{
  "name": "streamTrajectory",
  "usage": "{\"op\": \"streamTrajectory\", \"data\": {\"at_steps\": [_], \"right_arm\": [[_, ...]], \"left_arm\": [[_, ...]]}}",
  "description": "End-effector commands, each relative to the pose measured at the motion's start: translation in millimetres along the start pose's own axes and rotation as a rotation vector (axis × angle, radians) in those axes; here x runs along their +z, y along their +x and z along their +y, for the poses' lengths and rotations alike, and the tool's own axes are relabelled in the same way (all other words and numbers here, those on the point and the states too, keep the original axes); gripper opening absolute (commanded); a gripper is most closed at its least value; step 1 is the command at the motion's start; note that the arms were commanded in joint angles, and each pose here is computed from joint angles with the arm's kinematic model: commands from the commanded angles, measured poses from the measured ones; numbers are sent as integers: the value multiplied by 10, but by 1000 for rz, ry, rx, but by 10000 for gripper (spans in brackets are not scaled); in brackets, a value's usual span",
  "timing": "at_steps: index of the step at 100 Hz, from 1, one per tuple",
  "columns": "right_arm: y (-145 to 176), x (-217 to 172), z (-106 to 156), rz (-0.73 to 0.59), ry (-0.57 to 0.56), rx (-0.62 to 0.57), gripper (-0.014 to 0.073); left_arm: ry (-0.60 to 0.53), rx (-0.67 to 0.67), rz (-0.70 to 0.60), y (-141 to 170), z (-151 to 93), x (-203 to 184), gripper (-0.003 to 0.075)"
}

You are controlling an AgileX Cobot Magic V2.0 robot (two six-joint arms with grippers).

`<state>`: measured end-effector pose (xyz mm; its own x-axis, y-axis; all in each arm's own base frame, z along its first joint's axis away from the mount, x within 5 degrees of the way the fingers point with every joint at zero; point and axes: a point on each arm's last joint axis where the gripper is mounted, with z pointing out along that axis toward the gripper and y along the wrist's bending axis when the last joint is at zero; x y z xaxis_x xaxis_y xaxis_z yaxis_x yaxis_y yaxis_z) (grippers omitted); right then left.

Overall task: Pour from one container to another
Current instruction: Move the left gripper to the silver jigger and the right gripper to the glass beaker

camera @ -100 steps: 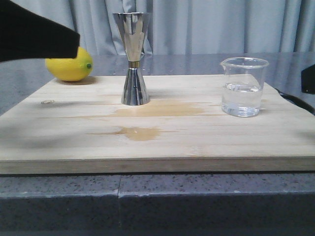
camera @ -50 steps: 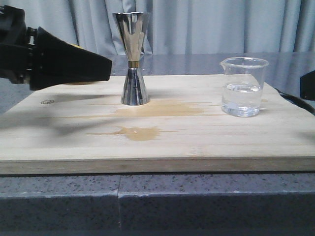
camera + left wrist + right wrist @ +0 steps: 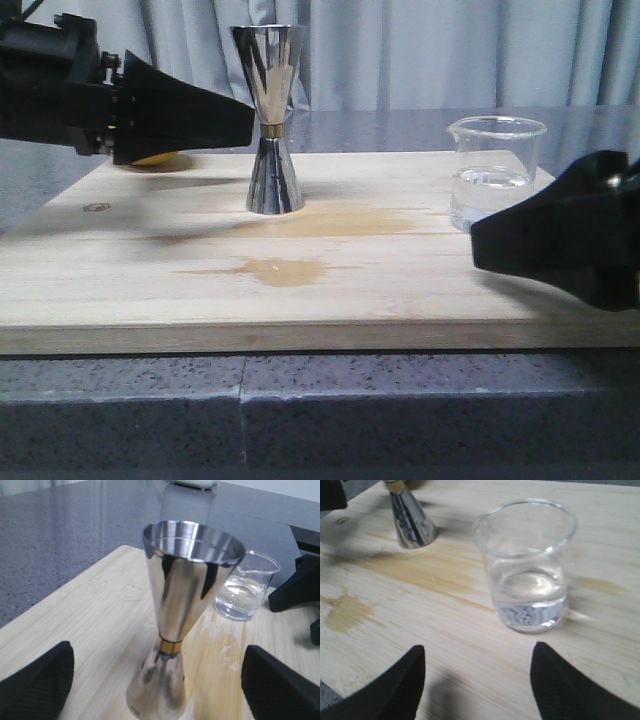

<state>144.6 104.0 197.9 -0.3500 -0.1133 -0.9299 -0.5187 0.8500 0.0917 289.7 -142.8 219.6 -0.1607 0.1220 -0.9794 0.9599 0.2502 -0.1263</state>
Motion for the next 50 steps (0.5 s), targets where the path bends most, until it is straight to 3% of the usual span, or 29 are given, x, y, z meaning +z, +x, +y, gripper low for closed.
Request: {"op": "streamTrajectory", "data": {"at_steps": [1, 50], "right_arm": [[-148, 68, 42, -124, -9, -10, 396], [-172, 119, 24, -182, 19, -15, 396]], "left_arm": [[77, 26, -146, -258, -87, 63, 628], [97, 73, -146, -315, -68, 186, 575]]}}
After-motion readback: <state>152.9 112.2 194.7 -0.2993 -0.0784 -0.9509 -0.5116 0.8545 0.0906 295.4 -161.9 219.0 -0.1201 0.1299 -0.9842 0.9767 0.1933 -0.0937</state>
